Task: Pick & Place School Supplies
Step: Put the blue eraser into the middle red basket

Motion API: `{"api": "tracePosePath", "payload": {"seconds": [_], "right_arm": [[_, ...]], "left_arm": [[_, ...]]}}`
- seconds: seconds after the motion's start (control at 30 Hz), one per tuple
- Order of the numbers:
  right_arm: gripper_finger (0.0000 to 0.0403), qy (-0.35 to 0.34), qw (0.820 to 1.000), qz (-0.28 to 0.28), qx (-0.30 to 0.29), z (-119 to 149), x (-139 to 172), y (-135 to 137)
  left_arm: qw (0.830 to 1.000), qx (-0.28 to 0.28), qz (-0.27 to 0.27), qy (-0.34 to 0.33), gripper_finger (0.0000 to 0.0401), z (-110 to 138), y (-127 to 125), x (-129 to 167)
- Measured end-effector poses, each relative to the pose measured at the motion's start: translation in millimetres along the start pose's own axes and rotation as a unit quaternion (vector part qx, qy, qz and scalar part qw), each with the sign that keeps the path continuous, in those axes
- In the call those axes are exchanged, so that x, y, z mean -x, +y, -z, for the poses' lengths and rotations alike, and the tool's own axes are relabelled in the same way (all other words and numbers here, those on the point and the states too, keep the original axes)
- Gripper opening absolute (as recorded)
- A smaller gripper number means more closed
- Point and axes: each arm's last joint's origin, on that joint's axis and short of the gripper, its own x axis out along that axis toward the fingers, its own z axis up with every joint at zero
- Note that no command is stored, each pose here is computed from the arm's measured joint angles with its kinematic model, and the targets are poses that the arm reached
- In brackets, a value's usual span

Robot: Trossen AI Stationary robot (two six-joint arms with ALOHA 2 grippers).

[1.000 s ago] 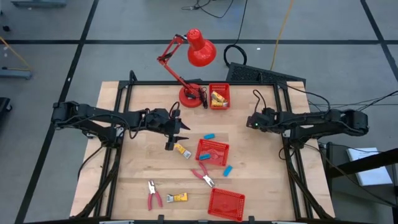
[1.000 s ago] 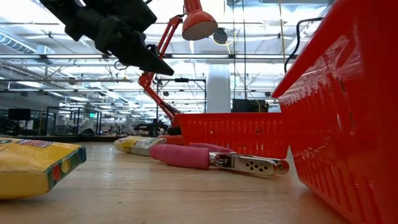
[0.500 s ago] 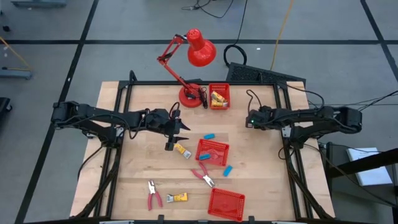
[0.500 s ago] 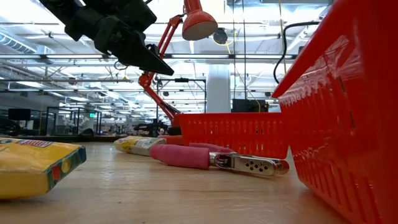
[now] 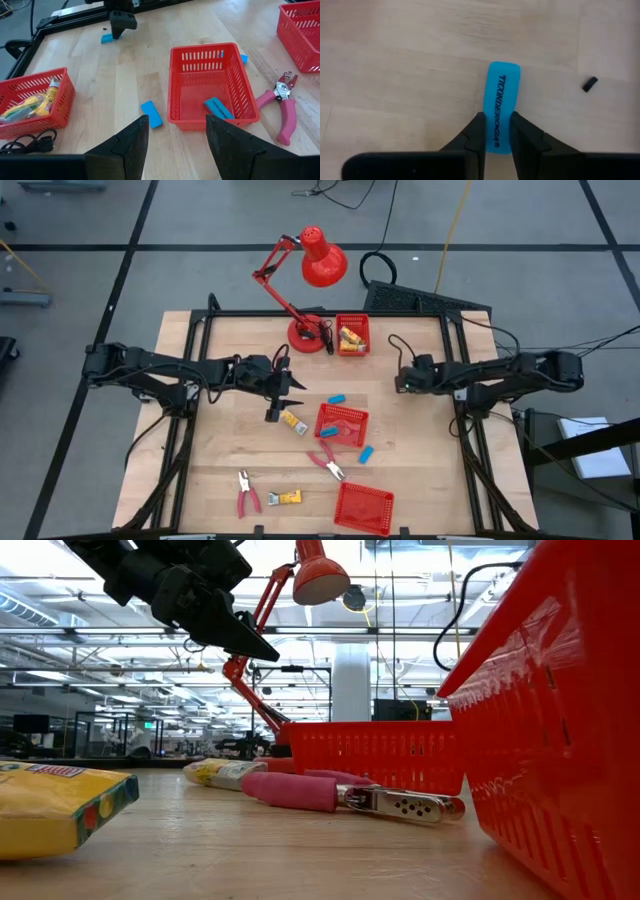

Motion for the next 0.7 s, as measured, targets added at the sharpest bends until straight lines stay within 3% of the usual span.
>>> {"api": "tracePosePath", "payload": {"seconds": [0.33, 0.7], "right_arm": [[0.0039, -0.024, 0.995, -0.089, 0.037, 9.1, 22.2, 17.4], [0.0038, -0.054, 0.975, -0.193, 0.097, 9.5, 55.0, 48.1]], "left_arm": [[1.000, 0.004, -0.001, 0.000, 0.0198, 0.0, 0.1, 0.0], [1.000, 0.006, -0.001, 0.000, 0.0198, -0.1, 0.1, 0.0]]}}
